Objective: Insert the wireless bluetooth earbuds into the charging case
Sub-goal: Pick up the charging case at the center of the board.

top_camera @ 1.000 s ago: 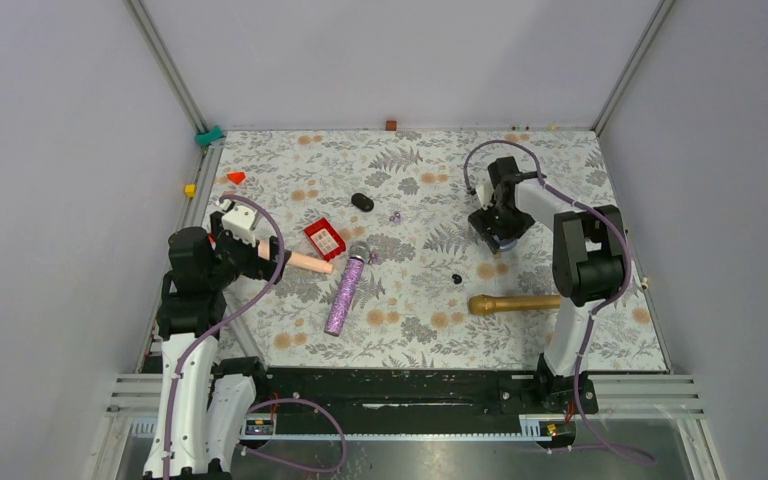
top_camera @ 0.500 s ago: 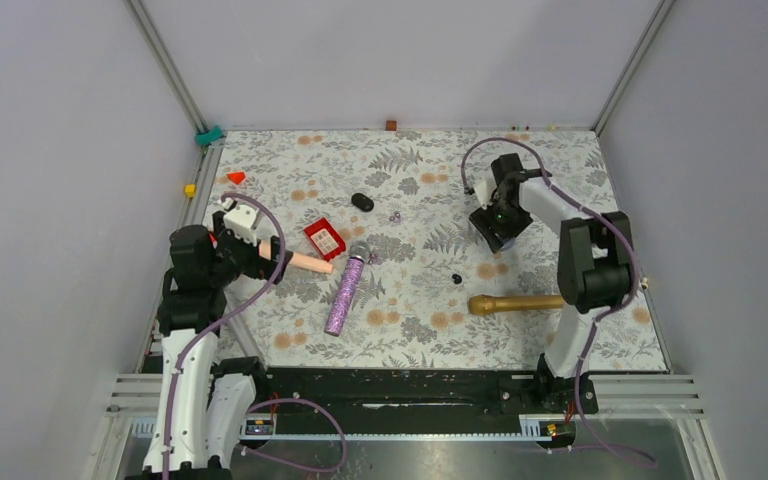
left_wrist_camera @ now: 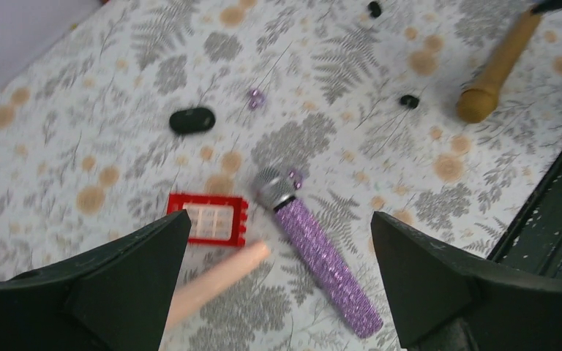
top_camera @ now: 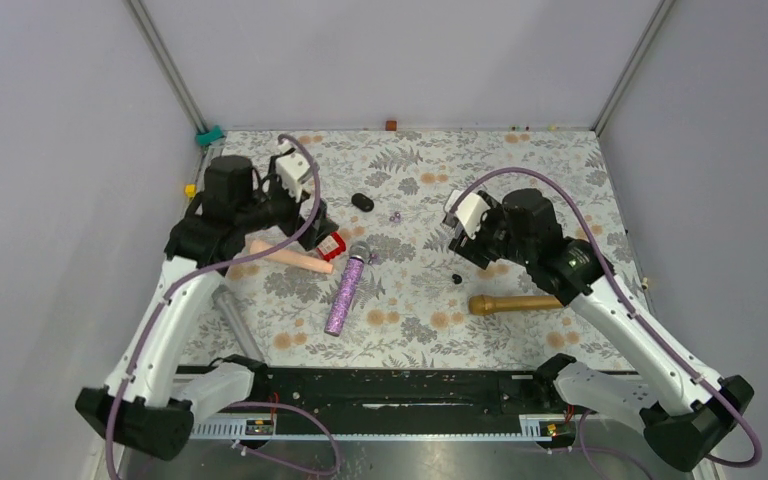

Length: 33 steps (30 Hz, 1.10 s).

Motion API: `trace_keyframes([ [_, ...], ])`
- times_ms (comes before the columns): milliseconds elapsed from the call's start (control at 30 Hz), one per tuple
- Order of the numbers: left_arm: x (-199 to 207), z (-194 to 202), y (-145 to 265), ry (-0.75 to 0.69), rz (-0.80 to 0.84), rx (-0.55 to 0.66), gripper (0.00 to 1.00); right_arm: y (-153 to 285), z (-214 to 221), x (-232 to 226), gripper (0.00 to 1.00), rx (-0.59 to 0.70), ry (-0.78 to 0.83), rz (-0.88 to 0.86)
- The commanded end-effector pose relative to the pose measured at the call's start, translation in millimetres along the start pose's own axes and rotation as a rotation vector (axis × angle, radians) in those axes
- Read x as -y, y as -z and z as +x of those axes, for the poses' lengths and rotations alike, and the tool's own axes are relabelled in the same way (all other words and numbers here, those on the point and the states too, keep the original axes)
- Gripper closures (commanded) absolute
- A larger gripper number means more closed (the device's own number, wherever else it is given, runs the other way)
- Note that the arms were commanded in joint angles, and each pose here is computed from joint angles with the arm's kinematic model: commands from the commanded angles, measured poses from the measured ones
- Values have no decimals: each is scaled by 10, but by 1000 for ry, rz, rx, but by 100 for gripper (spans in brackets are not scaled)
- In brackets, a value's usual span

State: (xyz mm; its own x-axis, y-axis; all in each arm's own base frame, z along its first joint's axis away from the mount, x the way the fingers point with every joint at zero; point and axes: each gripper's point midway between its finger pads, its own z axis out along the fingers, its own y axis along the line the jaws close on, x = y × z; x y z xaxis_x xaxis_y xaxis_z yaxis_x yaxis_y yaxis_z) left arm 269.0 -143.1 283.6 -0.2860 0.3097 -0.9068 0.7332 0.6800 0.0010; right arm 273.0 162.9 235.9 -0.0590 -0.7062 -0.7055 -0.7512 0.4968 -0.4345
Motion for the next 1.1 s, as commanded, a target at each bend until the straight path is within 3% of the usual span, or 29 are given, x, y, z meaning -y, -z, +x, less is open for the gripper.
trace_keyframes([
  [0, 234, -403, -221, -20, 91, -15, 1, 116, -321, -91, 48, 151, 34, -22],
  [233, 1056, -610, -910, 25, 361, -115, 1, 106, -175, -254, 48, 195, 93, -39],
  [500, 1530, -692, -1392, 150, 495, -201, 1, 94, -92, -392, 47, 212, 99, -77],
  [1067, 2179, -520, -1629, 165, 637, -302, 6, 144, -115, -508, 47, 243, 87, -128],
])
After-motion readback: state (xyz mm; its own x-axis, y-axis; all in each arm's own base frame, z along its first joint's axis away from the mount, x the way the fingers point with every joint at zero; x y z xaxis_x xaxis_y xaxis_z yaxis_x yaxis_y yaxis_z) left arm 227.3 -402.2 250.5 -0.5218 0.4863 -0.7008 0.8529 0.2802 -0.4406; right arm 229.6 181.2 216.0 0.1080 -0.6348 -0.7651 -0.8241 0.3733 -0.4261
